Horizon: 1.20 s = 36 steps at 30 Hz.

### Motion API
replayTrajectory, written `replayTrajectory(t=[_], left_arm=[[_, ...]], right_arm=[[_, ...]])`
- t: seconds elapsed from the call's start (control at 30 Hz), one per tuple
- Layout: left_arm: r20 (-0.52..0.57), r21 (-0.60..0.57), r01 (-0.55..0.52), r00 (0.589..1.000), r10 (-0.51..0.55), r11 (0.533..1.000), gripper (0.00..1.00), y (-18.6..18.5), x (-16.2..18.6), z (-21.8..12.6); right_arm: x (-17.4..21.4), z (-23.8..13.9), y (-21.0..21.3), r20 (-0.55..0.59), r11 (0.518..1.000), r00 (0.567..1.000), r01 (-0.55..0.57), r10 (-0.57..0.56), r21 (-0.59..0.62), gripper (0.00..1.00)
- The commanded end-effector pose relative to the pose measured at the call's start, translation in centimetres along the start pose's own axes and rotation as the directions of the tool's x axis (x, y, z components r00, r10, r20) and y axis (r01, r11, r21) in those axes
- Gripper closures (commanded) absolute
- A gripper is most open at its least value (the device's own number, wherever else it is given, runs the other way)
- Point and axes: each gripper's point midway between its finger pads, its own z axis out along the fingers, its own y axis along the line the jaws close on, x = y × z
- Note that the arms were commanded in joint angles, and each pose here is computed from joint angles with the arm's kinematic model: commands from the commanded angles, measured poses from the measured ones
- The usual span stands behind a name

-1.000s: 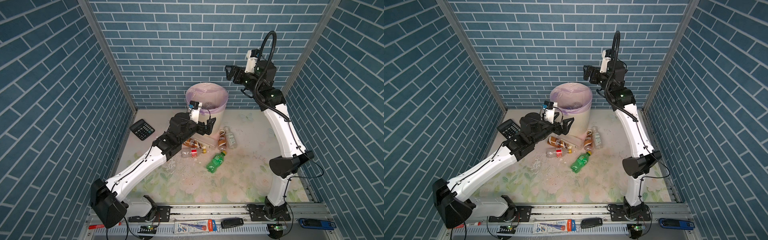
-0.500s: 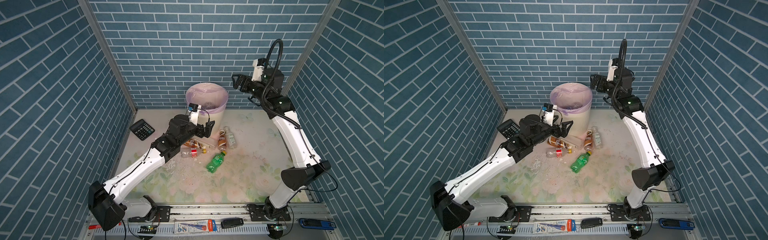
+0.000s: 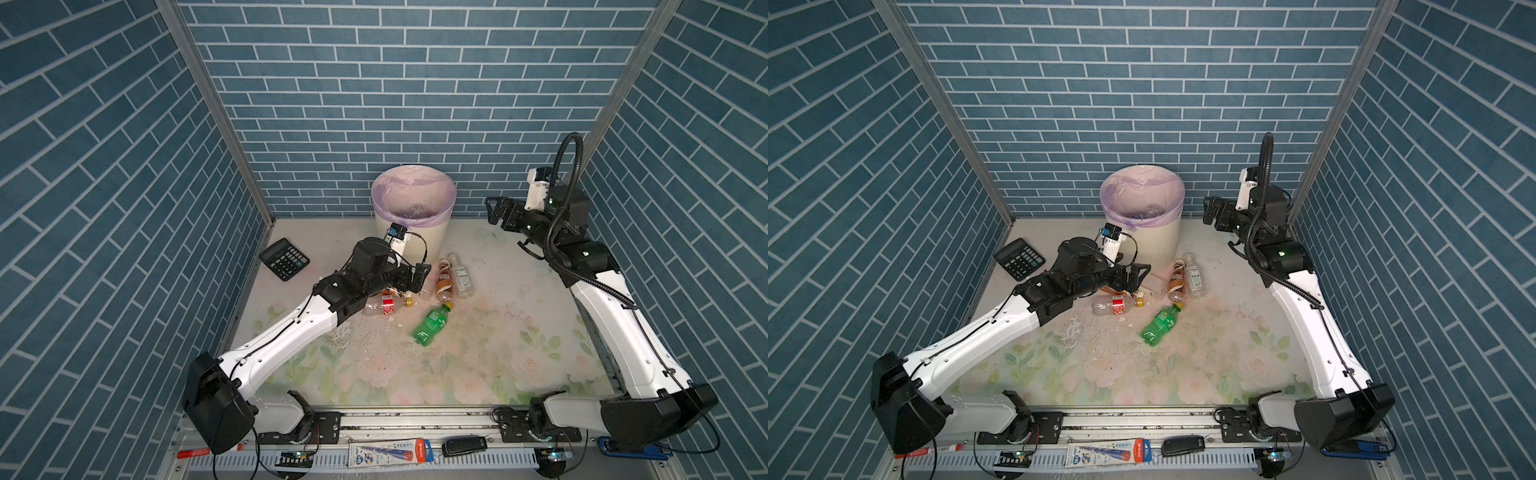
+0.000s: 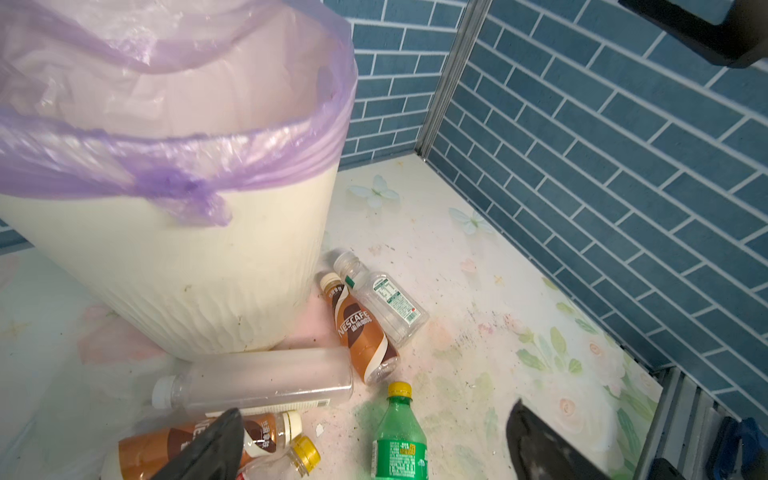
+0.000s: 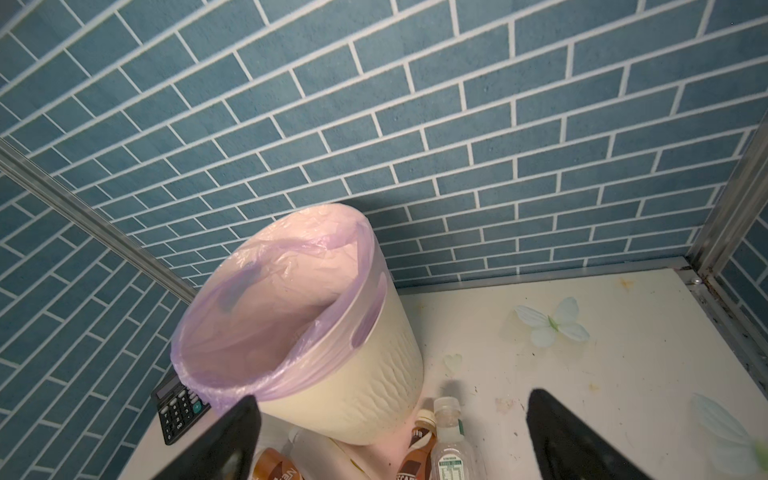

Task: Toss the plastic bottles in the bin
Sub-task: 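Lower the left gripper onto the green soda bottle while the right gripper withdraws, then close the left gripper on the green soda bottle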

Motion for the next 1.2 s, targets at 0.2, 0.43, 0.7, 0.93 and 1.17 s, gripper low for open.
replayTrajectory(t=[0.2, 0.43, 0.7, 0.93, 1.17], left_arm=[[-0.245, -0.05, -0.024, 0.969, 0.011, 0.998, 0.01, -0.5, 7.9, 3.8], [-0.377, -0.034, -0.045, 0.926, 0.029, 0.998, 0.01, -1.7, 12.7, 6.1], [-0.428, -0.025, 0.012, 0.904, -0.022, 1.0, 0.01, -1.9, 15.4, 7.7], [-0.499, -0.033, 0.034, 0.865, -0.046, 0.999, 0.01, -1.5, 18.8, 8.4], [-0.526, -0.051, 0.047, 0.848, -0.066, 0.998, 0.02, -1.0, 20.8, 8.7]], right_arm=[[10.2, -0.9, -2.6, -0.208, 0.996, 0.974, -0.087, 0.092, 0.031, 0.01], [17.6, -2.0, -2.4, -0.355, 0.989, 0.928, -0.137, 0.109, -0.056, 0.01], [22.3, -2.9, -2.0, -0.414, 0.967, 0.897, -0.222, 0.153, -0.125, 0.01], [24.1, -3.3, -2.9, -0.432, 0.969, 0.886, -0.232, 0.172, -0.089, 0.01], [24.5, -3.4, -3.6, -0.431, 0.972, 0.883, -0.228, 0.184, -0.053, 0.01]])
